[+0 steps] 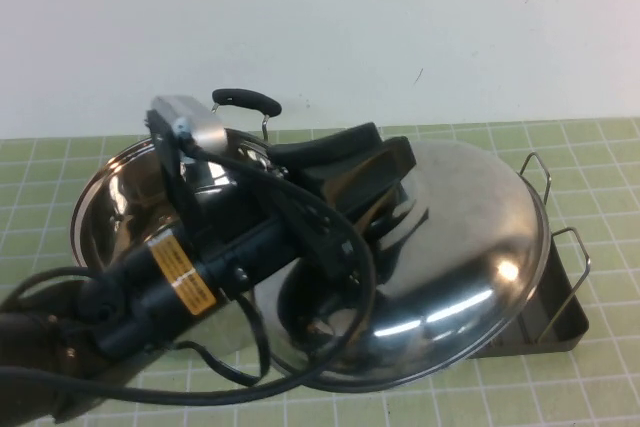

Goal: Put pot lid on rack
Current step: Hand over the pot lid

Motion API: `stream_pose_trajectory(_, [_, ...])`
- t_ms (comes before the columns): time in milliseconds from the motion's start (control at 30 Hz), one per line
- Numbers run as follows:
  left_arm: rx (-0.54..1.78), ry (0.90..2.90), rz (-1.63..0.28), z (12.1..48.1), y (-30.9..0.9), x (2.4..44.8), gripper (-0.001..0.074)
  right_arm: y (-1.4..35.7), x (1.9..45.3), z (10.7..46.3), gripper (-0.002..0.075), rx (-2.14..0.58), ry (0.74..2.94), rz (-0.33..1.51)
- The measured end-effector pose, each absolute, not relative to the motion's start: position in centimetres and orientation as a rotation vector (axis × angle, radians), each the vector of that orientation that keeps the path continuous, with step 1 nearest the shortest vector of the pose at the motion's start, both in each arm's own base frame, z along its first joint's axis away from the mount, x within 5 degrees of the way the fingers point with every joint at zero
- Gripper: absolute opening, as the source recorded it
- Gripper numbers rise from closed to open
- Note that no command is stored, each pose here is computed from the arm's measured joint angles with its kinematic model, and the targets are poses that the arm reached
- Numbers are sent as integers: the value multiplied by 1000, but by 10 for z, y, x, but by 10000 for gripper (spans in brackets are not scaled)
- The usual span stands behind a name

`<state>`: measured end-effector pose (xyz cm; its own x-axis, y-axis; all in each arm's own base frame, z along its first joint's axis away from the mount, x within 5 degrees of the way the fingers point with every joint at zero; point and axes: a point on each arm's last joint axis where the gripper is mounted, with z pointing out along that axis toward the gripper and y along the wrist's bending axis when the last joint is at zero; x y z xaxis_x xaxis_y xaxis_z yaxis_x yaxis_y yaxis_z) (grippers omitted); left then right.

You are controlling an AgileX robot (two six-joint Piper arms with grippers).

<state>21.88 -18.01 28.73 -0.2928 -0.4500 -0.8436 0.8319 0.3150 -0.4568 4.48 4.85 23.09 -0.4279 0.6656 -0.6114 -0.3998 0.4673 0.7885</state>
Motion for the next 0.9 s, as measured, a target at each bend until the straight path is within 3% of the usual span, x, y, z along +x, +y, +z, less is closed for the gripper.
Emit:
stream_pose_trajectory(67, [387,1372,-1317,280,-188,220,309,53,48,240,132,203,1624,1252])
stream_pose_trajectory(233, [429,1383,-1345,276,-208,222,309,65,64,254,382,139,1741,1333])
stream_pose_trajectory(333, [444,1355,-1360,283,-215,223,309,73,77,264,455,81,1811,1389])
stream_pose_trajectory(767, [475,1333,-1412,292,-220,223,309,94,145,310,482,-153,1864,1405])
stream_pose_trajectory(900, [475,1343,-1430,292,-221,222,309,99,165,316,395,-223,1861,1393])
